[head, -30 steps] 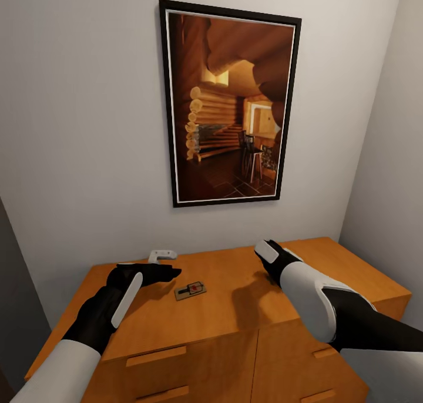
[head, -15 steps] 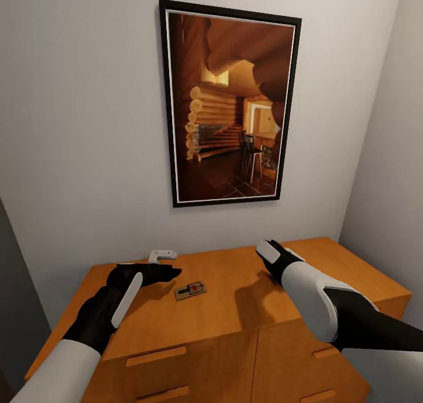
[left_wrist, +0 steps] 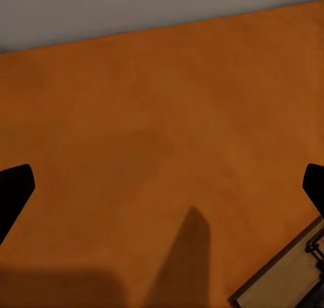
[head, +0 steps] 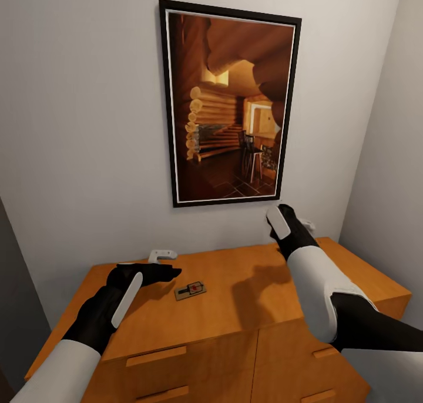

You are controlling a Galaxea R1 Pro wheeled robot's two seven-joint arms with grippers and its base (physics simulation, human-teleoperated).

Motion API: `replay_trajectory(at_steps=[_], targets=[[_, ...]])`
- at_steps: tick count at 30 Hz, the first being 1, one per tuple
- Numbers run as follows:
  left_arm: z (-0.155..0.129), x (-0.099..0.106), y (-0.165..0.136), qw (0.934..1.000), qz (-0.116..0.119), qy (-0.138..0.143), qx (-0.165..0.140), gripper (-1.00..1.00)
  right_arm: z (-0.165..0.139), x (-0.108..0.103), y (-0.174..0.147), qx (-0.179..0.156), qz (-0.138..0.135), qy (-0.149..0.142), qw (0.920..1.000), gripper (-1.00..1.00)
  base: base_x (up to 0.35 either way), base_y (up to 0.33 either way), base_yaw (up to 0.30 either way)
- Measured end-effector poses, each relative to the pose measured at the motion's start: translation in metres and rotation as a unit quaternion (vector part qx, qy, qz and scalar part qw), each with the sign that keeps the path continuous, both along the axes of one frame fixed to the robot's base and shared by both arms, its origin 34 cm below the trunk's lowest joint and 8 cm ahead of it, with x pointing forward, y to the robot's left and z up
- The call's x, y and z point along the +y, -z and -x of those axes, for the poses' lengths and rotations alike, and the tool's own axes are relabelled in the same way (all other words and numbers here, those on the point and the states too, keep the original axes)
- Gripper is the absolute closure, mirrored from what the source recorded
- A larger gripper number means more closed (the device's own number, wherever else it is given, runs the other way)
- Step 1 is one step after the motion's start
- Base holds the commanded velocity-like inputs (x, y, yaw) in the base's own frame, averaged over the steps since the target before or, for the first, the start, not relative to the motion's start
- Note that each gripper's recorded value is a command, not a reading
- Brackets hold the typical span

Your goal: Take the four mousetraps from the cabinet in the bathroom and place them on the bathroom floor. Make sure all four end up on the same floor surface, and ensure that at least two of them are either under or directly next to the same bathroom sink.

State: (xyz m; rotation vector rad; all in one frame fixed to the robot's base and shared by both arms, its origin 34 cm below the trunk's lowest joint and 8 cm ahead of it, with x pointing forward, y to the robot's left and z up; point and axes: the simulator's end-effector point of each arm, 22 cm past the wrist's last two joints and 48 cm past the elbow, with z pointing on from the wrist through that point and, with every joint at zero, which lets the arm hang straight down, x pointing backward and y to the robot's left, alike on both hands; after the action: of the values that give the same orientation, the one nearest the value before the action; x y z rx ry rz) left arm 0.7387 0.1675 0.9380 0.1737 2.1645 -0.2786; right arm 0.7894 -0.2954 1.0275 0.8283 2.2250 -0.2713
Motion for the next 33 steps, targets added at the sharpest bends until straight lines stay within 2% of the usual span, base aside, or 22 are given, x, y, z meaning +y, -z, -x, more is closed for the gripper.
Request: replay_trajectory(at_steps=[4,13,15,17,20,21,22,24,33], targets=[[0.000,0.000,0.000,1.0000,0.000,0.000,0.000,-1.00,0.003,-0.008,-0.021,-0.001,0.017,-0.003,0.9999,1.00,0.000,0.000,0.000],[0.000,-0.001,0.000,1.0000,0.001,0.001,0.000,-1.00,0.001,-0.008,-0.028,-0.005,0.021,-0.012,0.9997,1.00,0.000,0.000,0.000],[0.000,-0.001,0.000,1.0000,0.001,0.001,0.000,-1.00,-0.002,-0.002,-0.032,-0.006,0.031,-0.032,0.9990,1.00,0.000,0.000,0.000],[0.000,-0.001,0.000,1.0000,0.001,0.001,0.000,-1.00,-0.009,0.011,-0.038,-0.010,0.048,-0.070,0.9963,1.00,0.000,0.000,0.000],[0.000,-0.001,0.000,1.0000,0.001,0.001,0.000,-1.00,-0.024,0.048,-0.044,-0.025,0.057,-0.151,0.9865,1.00,0.000,0.000,0.000],[0.000,-0.001,0.000,1.0000,0.001,0.001,0.000,-1.00,-0.026,0.055,-0.044,-0.027,0.056,-0.167,0.9841,1.00,0.000,0.000,0.000],[0.000,-0.001,0.000,1.0000,0.000,0.000,0.000,-1.00,-0.029,0.066,-0.043,-0.030,0.049,-0.192,0.9797,1.00,0.000,0.000,0.000],[0.000,-0.001,0.000,1.0000,0.000,0.000,0.000,-1.00,-0.031,0.073,-0.041,-0.031,0.042,-0.218,0.9746,1.00,0.000,0.000,0.000],[0.000,0.000,-0.001,1.0000,0.000,0.000,-0.001,-1.00,-0.032,0.084,-0.029,-0.025,-0.012,-0.299,0.9537,1.00,0.000,0.000,0.000]])
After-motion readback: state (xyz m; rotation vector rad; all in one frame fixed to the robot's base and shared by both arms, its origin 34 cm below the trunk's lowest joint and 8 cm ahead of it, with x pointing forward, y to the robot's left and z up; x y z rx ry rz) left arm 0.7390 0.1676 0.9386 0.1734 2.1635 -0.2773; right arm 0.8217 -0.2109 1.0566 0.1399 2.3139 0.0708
